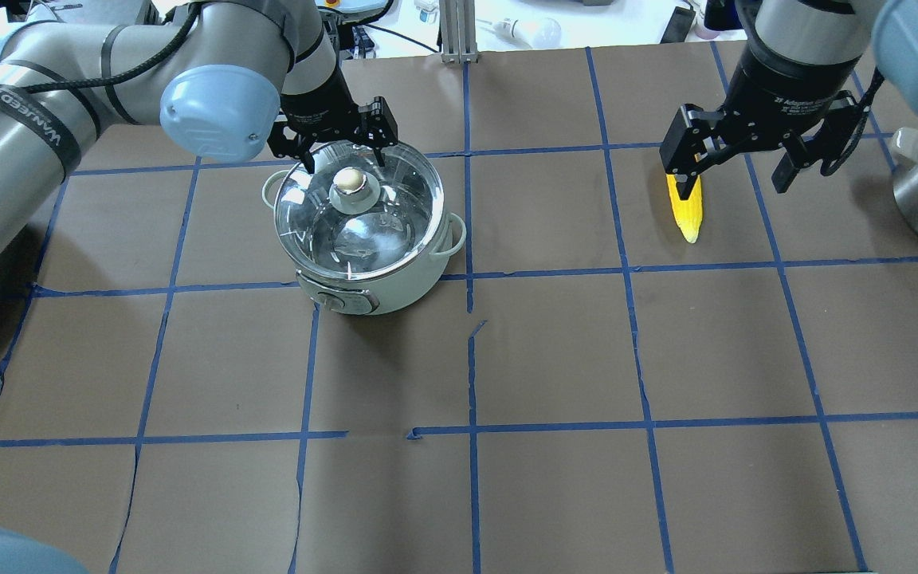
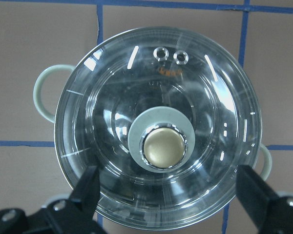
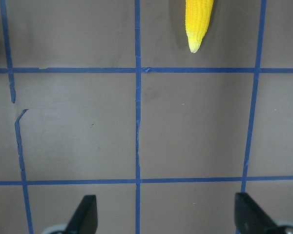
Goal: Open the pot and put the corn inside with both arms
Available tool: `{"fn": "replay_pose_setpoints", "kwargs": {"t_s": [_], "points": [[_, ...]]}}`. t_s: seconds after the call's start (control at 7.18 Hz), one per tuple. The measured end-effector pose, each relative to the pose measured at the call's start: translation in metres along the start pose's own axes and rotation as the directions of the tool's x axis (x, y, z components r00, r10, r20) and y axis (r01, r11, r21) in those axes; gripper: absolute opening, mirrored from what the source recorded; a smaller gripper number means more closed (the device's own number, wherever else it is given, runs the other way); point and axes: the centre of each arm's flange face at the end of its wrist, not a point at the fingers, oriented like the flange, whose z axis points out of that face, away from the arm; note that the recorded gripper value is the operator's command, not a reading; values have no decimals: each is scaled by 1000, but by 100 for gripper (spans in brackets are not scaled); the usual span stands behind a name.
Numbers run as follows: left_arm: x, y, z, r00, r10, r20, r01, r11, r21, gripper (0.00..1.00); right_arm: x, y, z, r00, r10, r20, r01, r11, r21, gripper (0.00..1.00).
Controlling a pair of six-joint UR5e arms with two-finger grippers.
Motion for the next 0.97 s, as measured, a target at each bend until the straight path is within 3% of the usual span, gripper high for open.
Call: {"fn": "replay_pose_setpoints", "kwargs": {"t_s": [0.42, 0.7, 0.97], "points": [[0, -2, 23, 1000, -8, 5, 8, 1000, -22, 97, 1, -2, -4, 1000, 17, 0, -17, 1000, 16, 100], [-1, 0, 29, 1000, -8, 9, 9, 999, -33, 86, 23, -22, 12, 998, 65, 16, -65, 998, 9, 100], [-1, 2, 32, 1000, -24, 11, 24, 999, -39, 75, 68, -65, 50, 990, 138, 33, -138, 990, 5, 100]]}}
